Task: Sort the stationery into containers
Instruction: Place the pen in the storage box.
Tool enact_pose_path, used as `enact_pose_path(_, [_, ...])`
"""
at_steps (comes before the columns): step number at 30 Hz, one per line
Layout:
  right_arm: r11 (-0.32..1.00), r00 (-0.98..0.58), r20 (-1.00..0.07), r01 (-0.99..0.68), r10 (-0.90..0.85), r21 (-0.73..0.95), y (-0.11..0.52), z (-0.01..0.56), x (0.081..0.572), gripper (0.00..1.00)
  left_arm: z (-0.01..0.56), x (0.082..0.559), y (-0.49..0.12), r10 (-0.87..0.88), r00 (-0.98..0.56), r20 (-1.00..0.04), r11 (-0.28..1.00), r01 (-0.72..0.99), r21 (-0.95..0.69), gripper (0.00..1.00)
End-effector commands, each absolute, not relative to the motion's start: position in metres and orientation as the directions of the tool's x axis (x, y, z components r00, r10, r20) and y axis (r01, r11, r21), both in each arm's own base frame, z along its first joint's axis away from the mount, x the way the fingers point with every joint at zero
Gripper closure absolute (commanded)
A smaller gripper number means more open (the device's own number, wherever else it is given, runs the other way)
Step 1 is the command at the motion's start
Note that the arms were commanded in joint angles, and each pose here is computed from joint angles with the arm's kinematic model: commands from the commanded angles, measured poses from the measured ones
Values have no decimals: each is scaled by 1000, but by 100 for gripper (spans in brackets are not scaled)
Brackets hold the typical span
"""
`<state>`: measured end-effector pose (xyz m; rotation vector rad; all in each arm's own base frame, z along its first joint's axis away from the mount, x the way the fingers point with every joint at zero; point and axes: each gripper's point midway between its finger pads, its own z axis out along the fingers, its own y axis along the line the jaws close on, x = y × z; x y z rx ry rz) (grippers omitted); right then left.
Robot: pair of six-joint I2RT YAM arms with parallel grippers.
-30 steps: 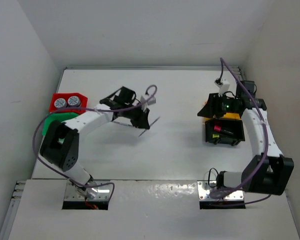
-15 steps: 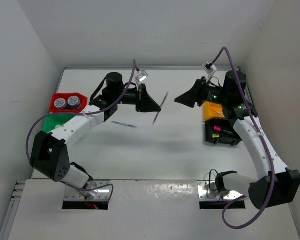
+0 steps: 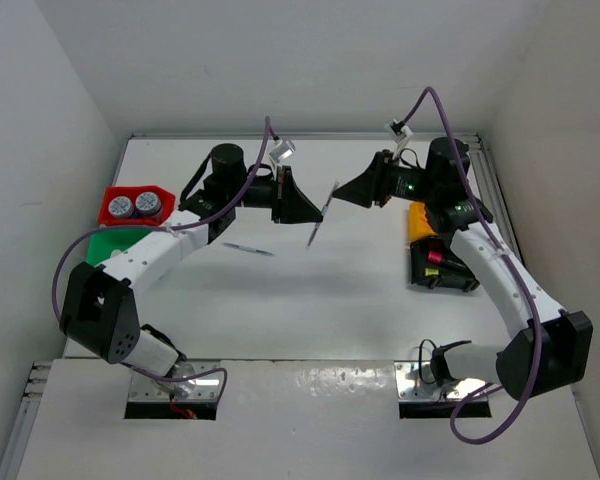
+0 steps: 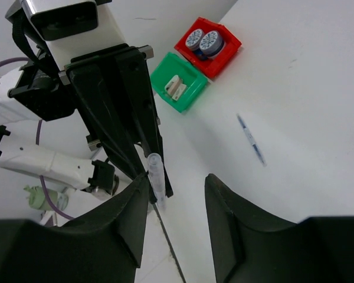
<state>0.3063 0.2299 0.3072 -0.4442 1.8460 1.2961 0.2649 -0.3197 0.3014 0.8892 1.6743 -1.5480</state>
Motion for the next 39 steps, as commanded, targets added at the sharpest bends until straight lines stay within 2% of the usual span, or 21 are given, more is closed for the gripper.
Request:
enact_pose_path(1, [368, -559, -808, -723, 185, 585, 237, 323, 310, 58, 324, 263, -324, 11, -469, -883, 11, 883, -469, 100])
enact_pose_path(5, [358, -557, -813, -733, 173, 578, 241, 321, 311, 67, 323, 268, -326, 11, -464, -886, 21, 886, -464, 100])
enact_pose_path(9, [349, -560, -813, -739, 158, 576, 247, 317, 312, 83, 319, 270, -327, 13, -471, -882, 27, 882, -471, 100])
enact_pose_path(12, [345, -565, -811, -738, 154, 580, 249, 315, 313, 87, 319, 270, -327, 11, -470, -883, 30, 883, -469, 100])
enact_pose_path(21, [326, -583, -798, -732, 153, 598, 255, 311, 314, 90, 315, 275, -329, 11, -472, -882, 38, 881, -471, 100])
enact_pose_path(24, [323, -590, -792, -727, 160, 606, 256, 311, 315, 87, 313, 277, -332, 13, -477, -879, 36, 879, -476, 100])
enact_pose_path(26, [324, -595, -788, -722, 159, 611, 256, 309, 315, 80, 315, 278, -333, 11, -477, -879, 33, 878, -477, 100])
enact_pose_path(29, [326, -599, -785, -719, 157, 614, 256, 306, 314, 80, 316, 279, -334, 9, -475, -880, 32, 880, -475, 100])
enact_pose_path(31, [326, -604, -781, -714, 159, 619, 256, 303, 314, 81, 318, 279, -334, 5, -472, -882, 30, 881, -472, 100])
enact_pose_path(32, [325, -605, -780, -714, 160, 621, 256, 302, 314, 87, 318, 279, -334, 6, -473, -881, 29, 881, -473, 100])
enact_pose_path(36, [328, -605, -780, -713, 160, 620, 256, 301, 314, 96, 318, 279, -334, 1, -473, -881, 28, 881, -473, 100])
enact_pose_path(37, [329, -604, -781, -714, 160, 619, 256, 302, 315, 97, 317, 281, -334, -1, -475, -880, 37, 879, -475, 93])
enact_pose_path(38, [333, -598, -786, -717, 157, 612, 255, 301, 315, 99, 313, 282, -333, 7, -493, -870, 52, 869, -492, 81])
enact_pose_path(39, [343, -594, -789, -717, 154, 607, 254, 302, 316, 99, 312, 285, -332, 8, -488, -873, 69, 871, -486, 54])
